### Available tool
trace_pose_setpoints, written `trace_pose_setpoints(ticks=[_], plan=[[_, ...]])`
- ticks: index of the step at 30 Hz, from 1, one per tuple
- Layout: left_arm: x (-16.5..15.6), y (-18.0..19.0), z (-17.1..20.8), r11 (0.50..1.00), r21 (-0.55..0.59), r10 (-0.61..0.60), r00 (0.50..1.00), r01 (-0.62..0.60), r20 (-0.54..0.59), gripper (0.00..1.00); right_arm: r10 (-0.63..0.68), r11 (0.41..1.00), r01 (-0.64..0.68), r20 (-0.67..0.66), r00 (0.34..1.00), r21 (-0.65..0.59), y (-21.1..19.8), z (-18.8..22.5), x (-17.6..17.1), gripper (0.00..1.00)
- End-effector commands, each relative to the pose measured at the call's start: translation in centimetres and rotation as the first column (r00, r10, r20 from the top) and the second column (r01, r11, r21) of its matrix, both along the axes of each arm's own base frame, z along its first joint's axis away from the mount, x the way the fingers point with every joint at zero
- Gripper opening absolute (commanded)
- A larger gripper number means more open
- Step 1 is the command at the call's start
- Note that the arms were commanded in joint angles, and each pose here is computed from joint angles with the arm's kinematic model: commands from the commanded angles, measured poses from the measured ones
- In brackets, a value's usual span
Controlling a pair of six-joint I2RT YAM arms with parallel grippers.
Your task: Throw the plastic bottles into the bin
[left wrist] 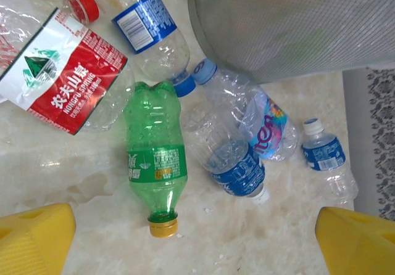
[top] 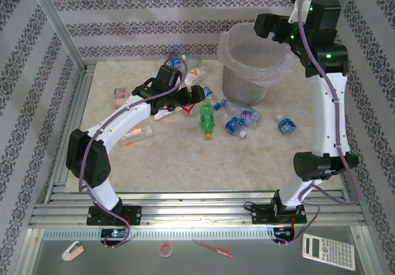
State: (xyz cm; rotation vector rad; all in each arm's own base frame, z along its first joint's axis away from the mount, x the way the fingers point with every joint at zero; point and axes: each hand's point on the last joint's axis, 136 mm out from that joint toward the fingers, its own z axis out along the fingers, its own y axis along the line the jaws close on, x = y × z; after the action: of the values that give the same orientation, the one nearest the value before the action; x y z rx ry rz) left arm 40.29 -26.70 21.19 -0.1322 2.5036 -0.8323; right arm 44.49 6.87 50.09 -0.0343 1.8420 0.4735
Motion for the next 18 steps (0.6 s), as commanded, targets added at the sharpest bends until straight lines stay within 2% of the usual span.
trace_pose_setpoints(ticks=[1, 9, 18], plan=[[-1.0, -0.7, -0.6, 0.996, 0.055, -0.064, 0.997, 0.066, -0.031, 1.00, 0.057, 0.998, -0.057, 0.004, 0.998, 0.032, 1.4, 0.7, -1.9, 0.98], [-1.1, -1.7, -3.0, 0.981, 0.153, -0.101, 0.990, 0.116, -0.102, 1.00, 0.147, 0.986, -0.148, 0.016, 0.989, 0.071, 3.3, 1.5, -5.6, 0.98], [-0.5, -2.4, -5.3, 0.960, 0.239, -0.109, 0.981, 0.146, -0.162, 1.00, 0.181, 0.979, -0.177, -0.032, 0.983, 0.104, 4.1, -0.3, -8.6, 0.98]])
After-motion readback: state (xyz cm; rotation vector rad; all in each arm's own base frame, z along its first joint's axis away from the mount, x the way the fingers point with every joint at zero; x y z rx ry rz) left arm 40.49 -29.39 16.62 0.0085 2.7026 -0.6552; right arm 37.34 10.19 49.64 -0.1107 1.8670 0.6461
